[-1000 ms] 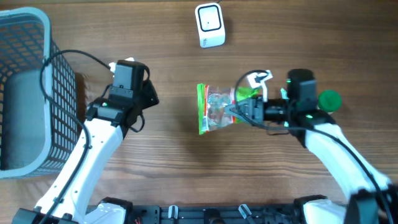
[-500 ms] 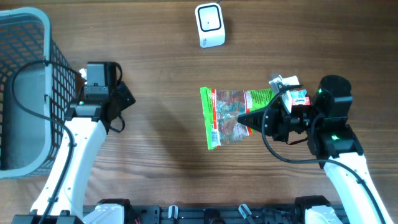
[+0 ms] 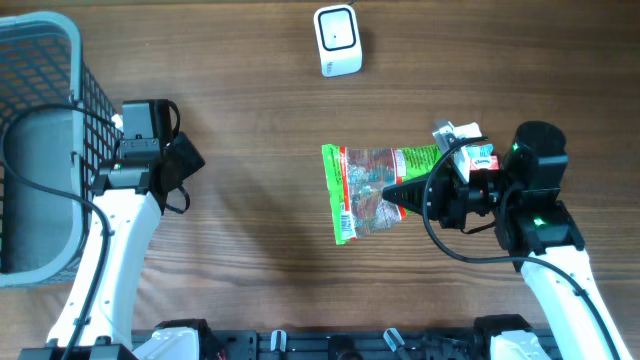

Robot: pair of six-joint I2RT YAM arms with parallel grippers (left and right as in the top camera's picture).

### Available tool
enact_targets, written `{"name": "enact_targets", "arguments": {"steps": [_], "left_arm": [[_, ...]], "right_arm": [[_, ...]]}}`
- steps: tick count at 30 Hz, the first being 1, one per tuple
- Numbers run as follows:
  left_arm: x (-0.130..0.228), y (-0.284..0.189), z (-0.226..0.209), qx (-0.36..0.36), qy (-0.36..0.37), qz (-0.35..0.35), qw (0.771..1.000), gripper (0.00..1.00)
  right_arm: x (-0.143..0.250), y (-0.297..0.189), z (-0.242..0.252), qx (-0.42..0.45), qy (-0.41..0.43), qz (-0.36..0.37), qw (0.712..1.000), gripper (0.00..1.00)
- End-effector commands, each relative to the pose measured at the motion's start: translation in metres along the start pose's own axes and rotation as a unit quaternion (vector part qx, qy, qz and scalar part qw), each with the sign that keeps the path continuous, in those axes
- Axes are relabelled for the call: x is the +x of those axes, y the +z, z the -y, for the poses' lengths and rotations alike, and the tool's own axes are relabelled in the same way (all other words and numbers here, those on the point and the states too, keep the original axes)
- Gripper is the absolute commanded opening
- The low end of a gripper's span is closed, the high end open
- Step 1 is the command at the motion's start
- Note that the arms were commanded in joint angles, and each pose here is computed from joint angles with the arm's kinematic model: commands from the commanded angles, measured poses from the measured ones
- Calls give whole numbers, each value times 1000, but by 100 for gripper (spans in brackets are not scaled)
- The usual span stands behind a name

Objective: Scan the item barcode
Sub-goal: 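Hold the bag with the right gripper while retracting the left arm, then raise the green bag up to the white scanner with the right gripper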

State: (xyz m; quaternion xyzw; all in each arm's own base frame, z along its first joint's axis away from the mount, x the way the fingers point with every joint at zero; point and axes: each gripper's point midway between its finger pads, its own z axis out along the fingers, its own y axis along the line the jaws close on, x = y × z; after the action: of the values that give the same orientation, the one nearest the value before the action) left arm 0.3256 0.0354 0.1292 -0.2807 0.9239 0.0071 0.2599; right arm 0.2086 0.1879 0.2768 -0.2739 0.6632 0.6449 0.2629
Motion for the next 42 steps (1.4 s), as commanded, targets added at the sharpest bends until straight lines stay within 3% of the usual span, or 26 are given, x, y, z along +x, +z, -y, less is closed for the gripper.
{"name": "enact_targets", "arguments": {"steps": [1,2,3,4,5,19,23,27,29,36,42], "left_arm": [[-4,-3,-3,-5,-1,9,1000,40],[-4,-3,-3,-5,-1,8,1000,43],[-4,-3,-3,-5,-1,8,1000,56],[-4,-3,-3,-5,-1,8,1000,87],[-4,-3,-3,-5,-1,8,1000,100],[-4,-3,-3,-5,-1,8,1000,100],[-4,-3,-3,-5,-1,8,1000,100],[-4,-3,-3,-5,-1,8,1000,100],[-4,-3,-3,-5,-1,8,1000,100],[-4,-3,-3,-5,-1,8,1000,100],[-4,-3,-3,-5,-1,8,1000,100]], "right_arm": [[1,-1,-12,-22,-19,-8,1000,4],[1,-1,-12,-21,-19,-7,1000,5],[0,-1,-10,-15,-19,-5,1000,4],[-1,-1,-8,-9,-19,-2,1000,4],[-2,-1,-6,-3,-18,1,1000,4],[-6,-1,12,43,-47,16,998,4],[7,-2,51,133,-62,7,989,4],[37,-7,105,266,-2,-36,963,4],[38,-7,114,287,-3,-44,957,4],[-34,-10,88,317,-8,-26,948,4],[-90,-8,62,351,-24,-112,929,4]]}}
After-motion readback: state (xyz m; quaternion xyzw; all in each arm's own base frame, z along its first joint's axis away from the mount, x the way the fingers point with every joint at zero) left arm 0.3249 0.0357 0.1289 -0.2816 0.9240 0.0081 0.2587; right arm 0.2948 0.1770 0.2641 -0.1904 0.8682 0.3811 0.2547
